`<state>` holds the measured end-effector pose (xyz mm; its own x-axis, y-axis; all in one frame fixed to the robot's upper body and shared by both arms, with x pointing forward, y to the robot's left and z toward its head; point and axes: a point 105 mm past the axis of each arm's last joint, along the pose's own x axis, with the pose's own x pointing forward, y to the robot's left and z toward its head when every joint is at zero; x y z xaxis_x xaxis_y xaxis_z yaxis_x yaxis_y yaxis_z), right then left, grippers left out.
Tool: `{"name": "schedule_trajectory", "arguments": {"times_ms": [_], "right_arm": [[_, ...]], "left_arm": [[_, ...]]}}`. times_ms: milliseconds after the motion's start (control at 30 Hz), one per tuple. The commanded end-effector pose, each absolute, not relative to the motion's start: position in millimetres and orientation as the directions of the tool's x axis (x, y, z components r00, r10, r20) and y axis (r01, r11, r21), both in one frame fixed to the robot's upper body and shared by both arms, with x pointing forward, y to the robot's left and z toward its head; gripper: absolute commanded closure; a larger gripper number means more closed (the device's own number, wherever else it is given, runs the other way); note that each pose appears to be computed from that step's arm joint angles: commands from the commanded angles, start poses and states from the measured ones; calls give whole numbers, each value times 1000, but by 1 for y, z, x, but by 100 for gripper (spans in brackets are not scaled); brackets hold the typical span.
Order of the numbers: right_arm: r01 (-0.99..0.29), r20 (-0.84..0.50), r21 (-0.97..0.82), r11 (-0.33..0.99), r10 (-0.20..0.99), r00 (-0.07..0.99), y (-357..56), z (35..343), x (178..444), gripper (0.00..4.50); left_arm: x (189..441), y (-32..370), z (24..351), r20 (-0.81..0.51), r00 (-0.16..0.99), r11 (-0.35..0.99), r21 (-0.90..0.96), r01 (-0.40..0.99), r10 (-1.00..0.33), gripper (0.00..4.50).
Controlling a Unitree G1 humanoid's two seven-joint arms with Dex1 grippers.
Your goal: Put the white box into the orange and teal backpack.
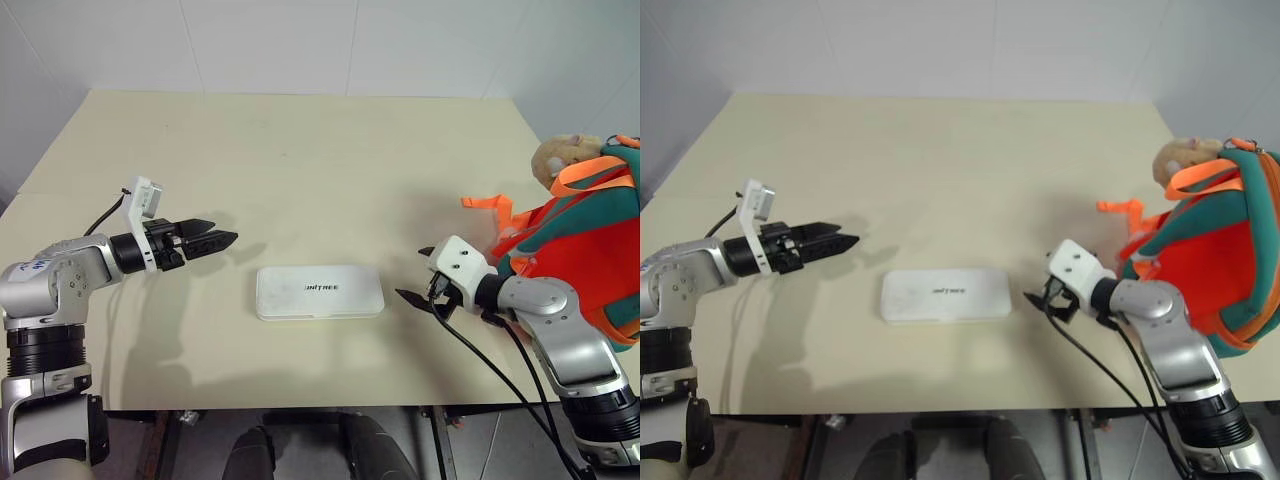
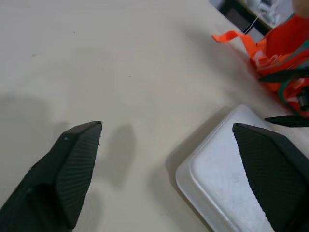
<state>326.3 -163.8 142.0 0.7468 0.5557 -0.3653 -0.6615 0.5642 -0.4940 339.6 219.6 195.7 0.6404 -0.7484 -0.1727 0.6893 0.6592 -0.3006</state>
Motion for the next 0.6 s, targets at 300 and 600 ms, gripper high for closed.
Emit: {"name": "schedule_trajectory", "arguments": {"times_ms": [300,600], "right_arm": [[-637,-297,-560,529,589,751,-141,149,339,0],[-669,-320,-554,496,615,721,-135,145,336,0]], "left_arm": [[332,228,174,-218,599,595,-582,553,-770,4],[309,215,159,-178,448,390,-808,442,-876,4]]}}
